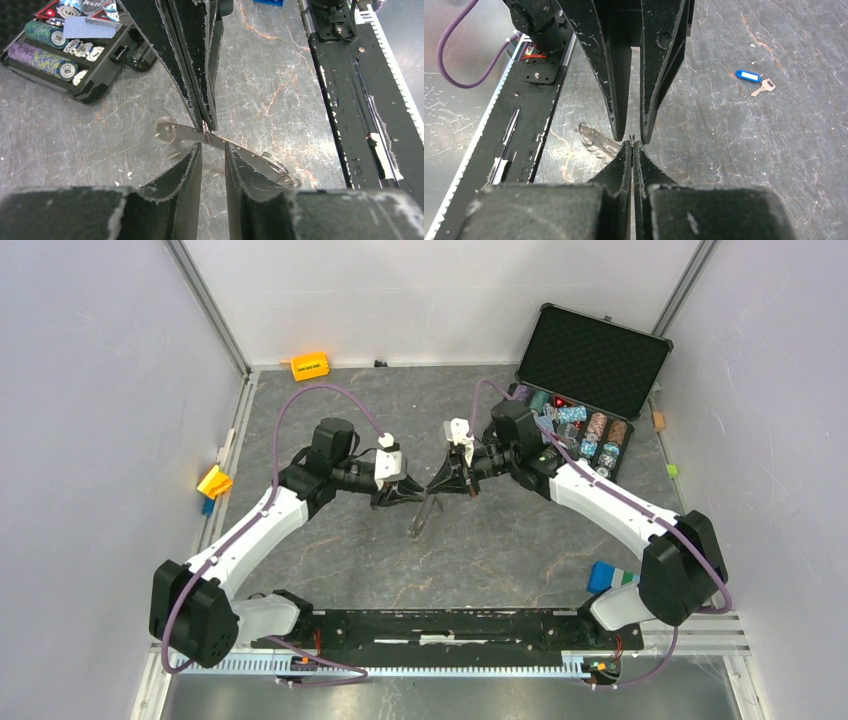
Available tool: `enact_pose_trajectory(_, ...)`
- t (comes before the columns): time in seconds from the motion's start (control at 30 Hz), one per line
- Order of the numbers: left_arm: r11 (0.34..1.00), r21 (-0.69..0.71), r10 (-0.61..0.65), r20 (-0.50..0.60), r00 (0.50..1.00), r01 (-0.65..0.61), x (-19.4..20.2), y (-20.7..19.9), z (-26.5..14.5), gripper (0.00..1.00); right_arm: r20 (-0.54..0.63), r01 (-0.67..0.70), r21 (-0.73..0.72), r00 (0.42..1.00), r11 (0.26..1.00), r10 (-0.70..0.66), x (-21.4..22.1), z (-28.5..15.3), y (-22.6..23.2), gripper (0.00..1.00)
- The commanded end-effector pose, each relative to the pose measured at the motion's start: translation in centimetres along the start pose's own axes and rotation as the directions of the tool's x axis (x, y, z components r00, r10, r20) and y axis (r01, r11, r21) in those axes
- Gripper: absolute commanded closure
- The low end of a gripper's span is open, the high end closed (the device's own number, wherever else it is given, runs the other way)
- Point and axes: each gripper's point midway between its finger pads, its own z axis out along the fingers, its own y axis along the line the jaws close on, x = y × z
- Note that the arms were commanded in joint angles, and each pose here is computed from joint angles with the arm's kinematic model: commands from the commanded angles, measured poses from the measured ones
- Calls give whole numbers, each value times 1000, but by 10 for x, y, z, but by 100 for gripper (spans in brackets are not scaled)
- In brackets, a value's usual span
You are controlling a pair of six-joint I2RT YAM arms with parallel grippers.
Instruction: Put the keys on the keyring
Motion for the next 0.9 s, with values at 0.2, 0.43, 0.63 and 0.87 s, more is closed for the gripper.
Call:
enact_pose_trajectory(0.2, 998, -2, 59, 54, 997, -59, -14, 5, 8, 74, 68, 50, -16, 996, 999, -48, -21, -1, 2, 100)
enact_pose_trajectory(0.43, 999, -13, 49, 58, 997, -48, -13, 7, 10, 88, 68, 49, -15, 997, 999, -48, -19, -1, 2, 100)
enact_pose_trajectory(0.63, 998, -60, 11, 45, 999, -8, -16, 13, 7, 98, 52, 50, 8, 997, 999, -50, -13, -2, -1, 100)
enact_pose_trajectory(0.87, 991, -136, 9, -90, 996, -22, -10, 23, -4, 98, -67, 93, 110, 994, 990, -86, 4, -12, -16, 77)
